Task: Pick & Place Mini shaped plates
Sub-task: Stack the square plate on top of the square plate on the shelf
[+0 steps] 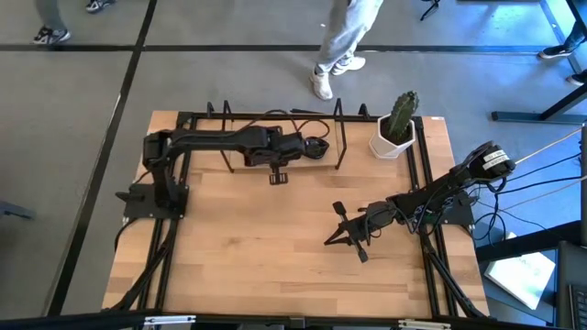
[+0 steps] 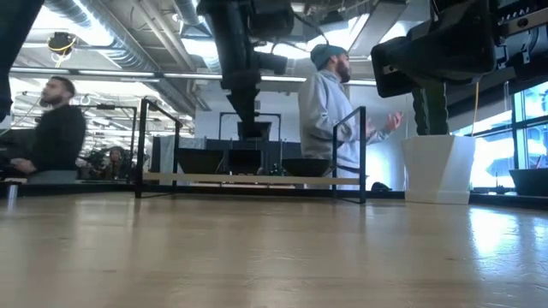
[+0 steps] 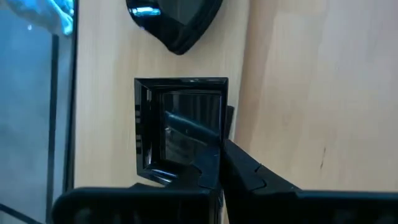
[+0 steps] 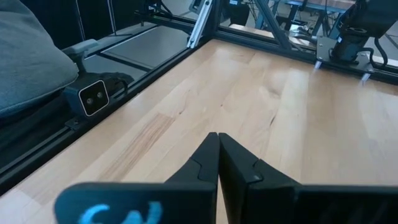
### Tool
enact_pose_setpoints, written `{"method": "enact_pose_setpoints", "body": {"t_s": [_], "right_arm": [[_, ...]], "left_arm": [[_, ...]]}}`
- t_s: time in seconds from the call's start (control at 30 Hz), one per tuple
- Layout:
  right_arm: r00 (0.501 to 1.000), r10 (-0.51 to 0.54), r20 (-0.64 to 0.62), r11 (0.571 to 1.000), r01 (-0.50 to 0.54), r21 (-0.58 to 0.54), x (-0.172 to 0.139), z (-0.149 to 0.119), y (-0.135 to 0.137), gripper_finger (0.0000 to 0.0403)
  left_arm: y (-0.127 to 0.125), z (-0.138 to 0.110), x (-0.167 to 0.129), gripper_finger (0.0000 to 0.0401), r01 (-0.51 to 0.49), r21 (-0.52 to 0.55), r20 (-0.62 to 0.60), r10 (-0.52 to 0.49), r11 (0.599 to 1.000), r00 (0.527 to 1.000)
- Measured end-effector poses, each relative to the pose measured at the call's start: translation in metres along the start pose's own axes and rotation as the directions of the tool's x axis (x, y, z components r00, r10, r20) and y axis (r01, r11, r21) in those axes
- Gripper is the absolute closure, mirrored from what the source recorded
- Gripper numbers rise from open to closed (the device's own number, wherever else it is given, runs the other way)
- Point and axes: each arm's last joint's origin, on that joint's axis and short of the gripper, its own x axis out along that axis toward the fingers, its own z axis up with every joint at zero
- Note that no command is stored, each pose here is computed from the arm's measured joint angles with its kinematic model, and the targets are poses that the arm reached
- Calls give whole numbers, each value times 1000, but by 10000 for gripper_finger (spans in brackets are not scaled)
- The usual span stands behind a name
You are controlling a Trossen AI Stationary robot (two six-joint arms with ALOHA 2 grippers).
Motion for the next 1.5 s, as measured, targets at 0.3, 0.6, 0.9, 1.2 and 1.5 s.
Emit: {"method": "enact_pose_setpoints", "body": {"t_s": [0.3, 0.6, 0.9, 1.2, 1.5], "right_arm": [[1000, -1, 2, 1000, 1, 0, 0, 0, 0, 395], [1000, -1, 5, 1000, 1, 2, 0, 0, 0, 395], [1000, -1, 5, 1000, 1, 1, 0, 0, 0, 395], [1000, -1, 5, 1000, 1, 1, 0, 0, 0, 395], [1000, -1, 5, 1000, 1, 0, 0, 0, 0, 395]], "left_arm": [[10, -1, 16, 398, -14, -24, -41, 13, 1000, 999], [13, -2, 17, 398, 1, 38, -44, 1, 999, 999], [12, -5, 17, 398, 19, 79, -78, -13, 997, 997], [7, -14, 30, 398, 29, 115, -111, -16, 993, 994], [7, -14, 31, 397, 4, 141, -105, 11, 990, 994]]}}
